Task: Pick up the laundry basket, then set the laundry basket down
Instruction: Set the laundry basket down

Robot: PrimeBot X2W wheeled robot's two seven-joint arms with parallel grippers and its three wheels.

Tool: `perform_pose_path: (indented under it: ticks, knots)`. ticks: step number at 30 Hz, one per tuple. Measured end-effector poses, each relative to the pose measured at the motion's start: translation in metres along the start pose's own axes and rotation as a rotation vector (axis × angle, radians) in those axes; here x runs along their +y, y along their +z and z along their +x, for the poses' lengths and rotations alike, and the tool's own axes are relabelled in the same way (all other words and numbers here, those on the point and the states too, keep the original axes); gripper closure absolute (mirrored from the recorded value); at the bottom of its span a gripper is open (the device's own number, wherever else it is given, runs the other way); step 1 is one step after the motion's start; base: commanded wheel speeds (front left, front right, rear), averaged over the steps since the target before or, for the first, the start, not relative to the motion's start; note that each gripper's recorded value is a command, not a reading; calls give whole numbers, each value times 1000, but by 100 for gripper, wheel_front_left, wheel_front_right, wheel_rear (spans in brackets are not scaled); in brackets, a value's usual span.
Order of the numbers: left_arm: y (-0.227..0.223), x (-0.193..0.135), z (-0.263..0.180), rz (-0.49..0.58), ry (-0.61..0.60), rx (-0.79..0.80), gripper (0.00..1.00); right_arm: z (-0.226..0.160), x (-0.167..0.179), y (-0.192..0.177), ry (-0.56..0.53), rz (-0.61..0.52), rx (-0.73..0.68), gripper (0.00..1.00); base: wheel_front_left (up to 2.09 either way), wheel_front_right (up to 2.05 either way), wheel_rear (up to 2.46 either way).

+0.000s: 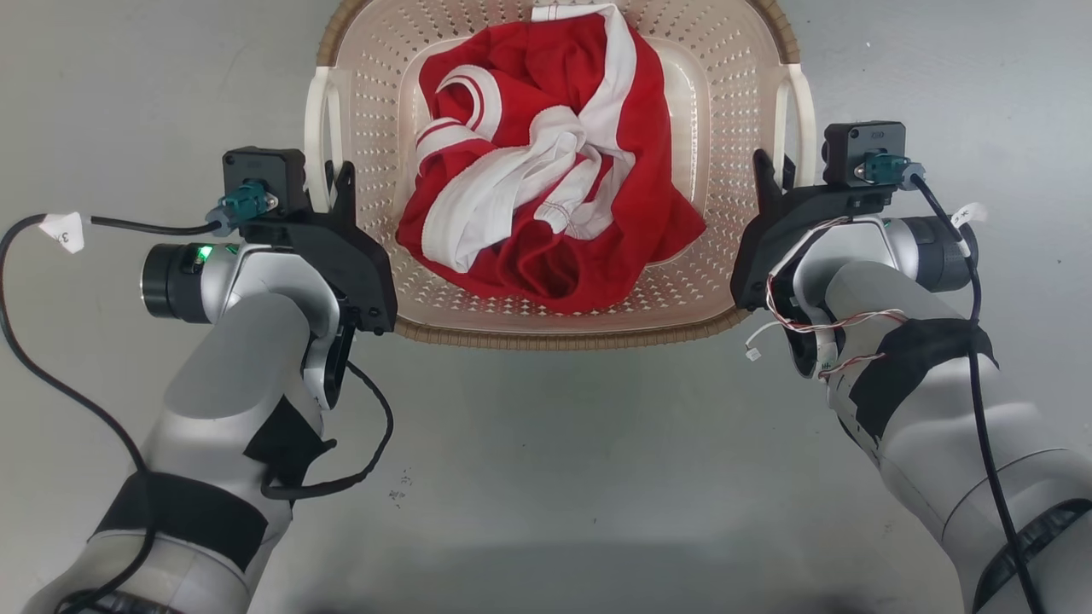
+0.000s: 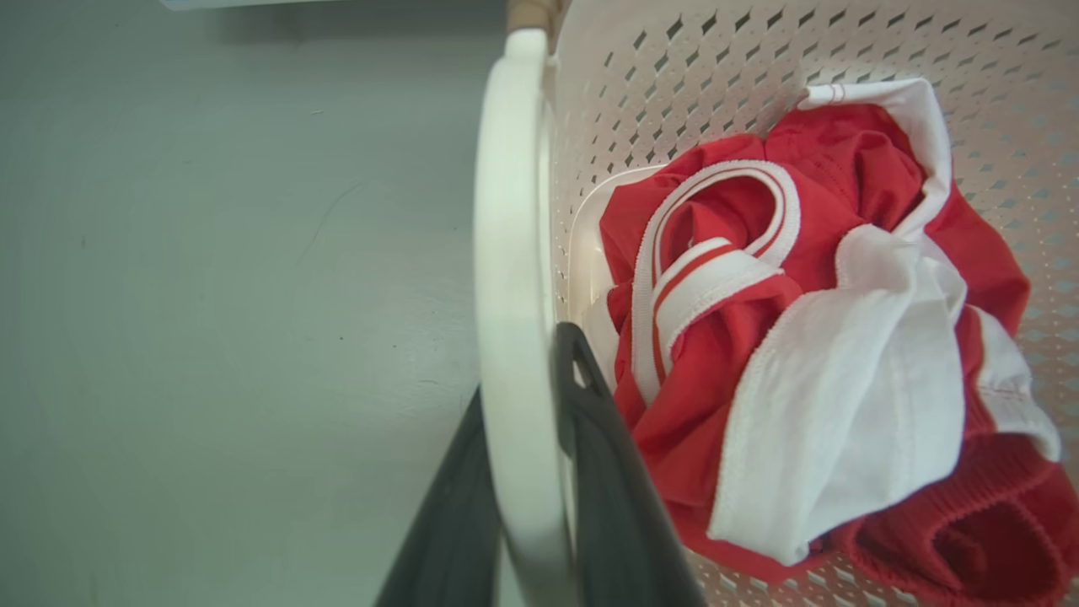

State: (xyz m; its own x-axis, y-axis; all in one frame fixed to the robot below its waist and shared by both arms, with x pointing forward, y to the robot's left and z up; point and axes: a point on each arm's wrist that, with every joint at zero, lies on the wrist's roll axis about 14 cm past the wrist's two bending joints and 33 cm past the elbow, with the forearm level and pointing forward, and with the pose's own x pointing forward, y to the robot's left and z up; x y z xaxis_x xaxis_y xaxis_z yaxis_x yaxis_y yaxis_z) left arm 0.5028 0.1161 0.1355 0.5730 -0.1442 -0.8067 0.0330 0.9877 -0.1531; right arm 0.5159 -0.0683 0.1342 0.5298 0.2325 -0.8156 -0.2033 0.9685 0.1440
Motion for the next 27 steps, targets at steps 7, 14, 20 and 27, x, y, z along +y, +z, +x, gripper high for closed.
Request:
perform_pose_path:
  ticks: [7,14,20,27]
  knots:
    - [2,3,4,15,1,-9,100,5,0,3,2,-8,-17,100,0,0,0]
    - [3,4,4,42,-3,-14,100,5,1,3,2,-11,-20,100,0,0,0]
    - [5,4,4,48,-6,-19,100,4,1,4,4,-13,-24,100,0,0,0]
    - [6,8,2,57,3,-18,100,4,5,5,11,-18,-27,100,0,0,0]
